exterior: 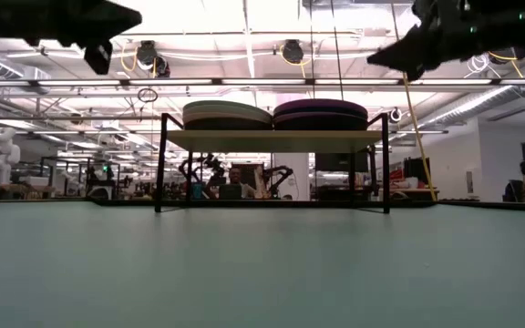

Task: Place and stack plates onto a shelf
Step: Return to Home Position

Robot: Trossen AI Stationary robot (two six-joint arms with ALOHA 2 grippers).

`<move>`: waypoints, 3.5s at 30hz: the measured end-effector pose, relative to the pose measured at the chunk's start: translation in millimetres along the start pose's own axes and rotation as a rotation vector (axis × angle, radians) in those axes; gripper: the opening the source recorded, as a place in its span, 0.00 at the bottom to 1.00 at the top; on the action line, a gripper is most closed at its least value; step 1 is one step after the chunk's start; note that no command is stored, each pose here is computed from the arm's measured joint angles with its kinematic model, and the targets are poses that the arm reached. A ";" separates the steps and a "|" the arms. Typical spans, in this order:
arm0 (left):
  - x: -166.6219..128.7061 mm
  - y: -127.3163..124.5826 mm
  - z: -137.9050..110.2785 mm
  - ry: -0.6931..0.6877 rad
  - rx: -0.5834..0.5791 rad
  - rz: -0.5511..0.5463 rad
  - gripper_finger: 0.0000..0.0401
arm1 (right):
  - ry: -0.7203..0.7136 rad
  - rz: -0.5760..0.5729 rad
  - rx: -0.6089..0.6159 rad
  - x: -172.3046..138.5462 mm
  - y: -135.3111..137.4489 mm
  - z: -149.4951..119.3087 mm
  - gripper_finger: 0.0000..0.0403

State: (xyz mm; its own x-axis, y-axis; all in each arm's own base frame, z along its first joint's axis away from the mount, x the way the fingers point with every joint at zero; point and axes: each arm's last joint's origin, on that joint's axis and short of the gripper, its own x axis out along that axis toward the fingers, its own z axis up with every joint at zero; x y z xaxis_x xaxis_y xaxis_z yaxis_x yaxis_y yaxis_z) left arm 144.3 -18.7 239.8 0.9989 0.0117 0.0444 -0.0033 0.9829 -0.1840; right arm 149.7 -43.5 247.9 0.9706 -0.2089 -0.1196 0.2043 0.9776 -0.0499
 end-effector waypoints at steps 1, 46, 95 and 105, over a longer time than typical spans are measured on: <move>-2.1 0.8 -2.7 -0.002 0.012 -0.005 0.01 | -0.007 -0.011 0.000 0.8 -0.1 -5.3 0.00; -23.1 20.0 -67.7 0.052 0.113 -0.080 0.01 | -0.078 -0.011 0.037 -6.8 5.7 -86.4 0.00; -24.3 28.9 -63.1 0.019 0.287 -0.063 0.01 | -0.181 0.042 -0.116 -23.7 19.6 -75.2 0.00; -30.4 29.2 -63.2 0.028 0.256 -0.061 0.01 | -0.089 0.082 -0.043 -27.9 20.7 -84.5 0.00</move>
State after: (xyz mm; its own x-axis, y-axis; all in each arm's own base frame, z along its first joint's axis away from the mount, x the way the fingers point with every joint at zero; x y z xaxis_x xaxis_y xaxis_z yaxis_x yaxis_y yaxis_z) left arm 116.7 -2.0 171.0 0.9985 -0.0504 0.0196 0.0489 0.9962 0.0727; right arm 116.1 -19.4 166.4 0.9918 -0.1230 -0.0361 0.1195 0.9891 -0.0860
